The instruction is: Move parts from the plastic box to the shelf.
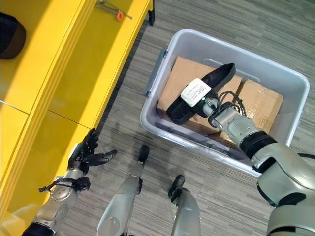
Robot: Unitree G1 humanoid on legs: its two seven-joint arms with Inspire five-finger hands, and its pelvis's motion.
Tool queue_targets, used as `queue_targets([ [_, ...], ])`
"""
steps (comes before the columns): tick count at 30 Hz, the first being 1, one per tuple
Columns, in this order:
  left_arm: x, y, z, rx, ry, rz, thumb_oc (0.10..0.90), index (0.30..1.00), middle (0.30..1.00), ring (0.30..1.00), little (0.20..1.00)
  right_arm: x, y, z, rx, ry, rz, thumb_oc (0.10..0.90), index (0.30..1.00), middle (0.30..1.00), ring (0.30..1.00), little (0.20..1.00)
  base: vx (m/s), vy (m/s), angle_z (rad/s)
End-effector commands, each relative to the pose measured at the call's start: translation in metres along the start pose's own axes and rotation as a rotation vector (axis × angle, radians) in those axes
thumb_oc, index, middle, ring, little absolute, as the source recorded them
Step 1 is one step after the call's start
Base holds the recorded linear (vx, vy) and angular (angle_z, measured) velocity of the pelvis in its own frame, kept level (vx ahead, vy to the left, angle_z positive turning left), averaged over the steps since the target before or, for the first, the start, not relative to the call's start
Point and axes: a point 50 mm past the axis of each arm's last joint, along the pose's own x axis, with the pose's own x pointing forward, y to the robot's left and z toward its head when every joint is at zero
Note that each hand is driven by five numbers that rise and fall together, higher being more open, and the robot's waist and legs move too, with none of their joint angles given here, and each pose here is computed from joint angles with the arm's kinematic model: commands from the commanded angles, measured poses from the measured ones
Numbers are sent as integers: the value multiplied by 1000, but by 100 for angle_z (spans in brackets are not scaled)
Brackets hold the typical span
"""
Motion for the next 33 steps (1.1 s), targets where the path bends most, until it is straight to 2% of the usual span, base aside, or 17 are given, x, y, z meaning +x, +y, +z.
queue_targets([
  [1, 9, 0, 25, 35, -129, -30, 900, 1000, 1000, 1000, 1000, -13, -10, -35, -73, 90, -37, 400, 300, 300, 300, 300, 62, -16, 2],
  [7, 1, 10, 18, 75, -90, -27, 900, 1000, 1000, 1000, 1000, -25, -14, -25, -53, 29, -81, 400, 300, 300, 300, 300, 73, 8, 1],
  [8, -1, 13, 15, 85, -82, -21, 900, 1000, 1000, 1000, 1000, -29, -14, -22, -11, 23, -98, 400, 300, 300, 300, 300, 121, 38, 1],
  [10, -10, 20, 8, 105, -56, -5, 900, 1000, 1000, 1000, 1000, -48, -10, -13, 187, 20, -170, 400, 300, 300, 300, 300, 144, 53, 0],
  [17, -13, 20, 11, 147, -74, -7, 900, 1000, 1000, 1000, 1000, -61, -14, -3, 334, 13, -246, 400, 300, 300, 300, 300, 53, 53, -5],
  [23, -12, 10, 17, 205, -116, -41, 900, 1000, 1000, 1000, 1000, -62, -11, 18, 589, 20, -311, 400, 300, 300, 300, 300, 41, 67, -24],
  [25, -9, 2, 26, 215, -155, -63, 900, 1000, 1000, 1000, 1000, -56, -20, 30, 665, -10, -359, 400, 300, 300, 300, 300, 54, 60, -23],
  [31, -5, -5, 41, 275, -229, -79, 900, 1000, 1000, 1000, 1000, -49, -29, 39, 736, -31, -405, 400, 300, 300, 300, 300, 19, 33, -11],
  [33, -4, -7, 50, 345, -273, -88, 900, 1000, 1000, 1000, 1000, -48, -34, 39, 753, -37, -426, 400, 300, 300, 300, 300, 12, 16, -18],
])
